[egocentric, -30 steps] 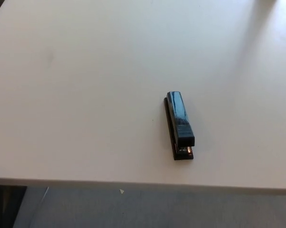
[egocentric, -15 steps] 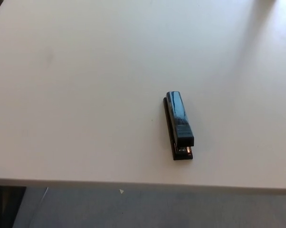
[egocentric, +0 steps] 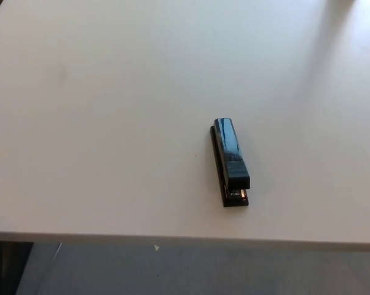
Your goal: The robot uses its right hand to press on the stapler that is in the middle of the desk
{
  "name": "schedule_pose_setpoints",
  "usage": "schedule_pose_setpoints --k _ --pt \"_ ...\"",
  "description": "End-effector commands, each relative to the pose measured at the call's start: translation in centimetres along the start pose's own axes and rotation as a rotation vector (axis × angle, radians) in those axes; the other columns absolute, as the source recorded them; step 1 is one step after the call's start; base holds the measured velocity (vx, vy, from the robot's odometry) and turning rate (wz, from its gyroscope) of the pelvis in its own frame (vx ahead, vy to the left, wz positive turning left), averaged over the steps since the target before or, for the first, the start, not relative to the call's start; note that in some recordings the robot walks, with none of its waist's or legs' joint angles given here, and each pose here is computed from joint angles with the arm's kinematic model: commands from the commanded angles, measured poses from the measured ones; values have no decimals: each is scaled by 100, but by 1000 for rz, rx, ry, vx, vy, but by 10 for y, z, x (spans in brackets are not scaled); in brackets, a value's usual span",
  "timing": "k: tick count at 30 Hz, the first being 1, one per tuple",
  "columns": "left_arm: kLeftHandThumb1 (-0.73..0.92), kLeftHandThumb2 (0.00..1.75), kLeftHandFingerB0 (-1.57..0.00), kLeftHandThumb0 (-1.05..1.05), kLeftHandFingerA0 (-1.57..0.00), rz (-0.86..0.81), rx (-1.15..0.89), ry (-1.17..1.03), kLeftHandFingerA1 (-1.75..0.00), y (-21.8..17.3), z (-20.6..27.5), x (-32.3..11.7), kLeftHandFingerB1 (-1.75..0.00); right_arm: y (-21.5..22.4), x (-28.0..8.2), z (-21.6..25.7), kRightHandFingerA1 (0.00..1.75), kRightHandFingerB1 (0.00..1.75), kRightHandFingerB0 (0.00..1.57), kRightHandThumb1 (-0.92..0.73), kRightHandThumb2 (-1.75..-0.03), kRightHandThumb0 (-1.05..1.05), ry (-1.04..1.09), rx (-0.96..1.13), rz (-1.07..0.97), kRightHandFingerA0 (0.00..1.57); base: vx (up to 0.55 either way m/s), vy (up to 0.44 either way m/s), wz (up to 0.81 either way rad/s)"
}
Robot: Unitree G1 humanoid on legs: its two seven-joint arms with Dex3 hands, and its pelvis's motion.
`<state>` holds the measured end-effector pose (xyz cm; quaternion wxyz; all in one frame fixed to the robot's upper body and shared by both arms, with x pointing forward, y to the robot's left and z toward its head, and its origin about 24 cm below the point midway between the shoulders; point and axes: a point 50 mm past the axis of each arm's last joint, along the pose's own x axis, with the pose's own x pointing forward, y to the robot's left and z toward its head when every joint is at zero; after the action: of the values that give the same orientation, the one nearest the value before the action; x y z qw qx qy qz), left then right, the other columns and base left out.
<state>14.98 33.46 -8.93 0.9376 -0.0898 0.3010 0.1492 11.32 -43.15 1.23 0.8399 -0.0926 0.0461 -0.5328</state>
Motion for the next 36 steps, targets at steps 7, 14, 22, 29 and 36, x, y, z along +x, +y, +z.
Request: schedule_pose_setpoints --k 7,14,22,29,36 --pt "92 118 0 -72 0 18 20 -69 -22 13 19 -1 -18 34 7 187 107 101 80 -79 -68 -34 -584 226 -111 129 0 0 0" --pt "92 116 0 -71 0 13 29 -65 -22 12 18 -1 -18 113 -37 274 97 98 79 -74 -76 -10 -810 363 282 129 0 0 0" --pt "90 116 0 -71 0 7 52 -66 -25 11 16 -2 -22 192 -62 290 94 90 86 -81 -71 5 -803 402 596 129 0 0 0" --pt "88 115 -1 -73 0 5 56 -62 -25 10 15 -1 -22 214 -84 282 109 106 80 -75 -77 -5 -745 457 779 126 0 0 1" --pt "90 116 0 -72 0 4 75 -48 -25 11 9 -5 -22 278 -131 256 114 112 74 -83 -68 -5 -597 430 1006 126 0 0 0"
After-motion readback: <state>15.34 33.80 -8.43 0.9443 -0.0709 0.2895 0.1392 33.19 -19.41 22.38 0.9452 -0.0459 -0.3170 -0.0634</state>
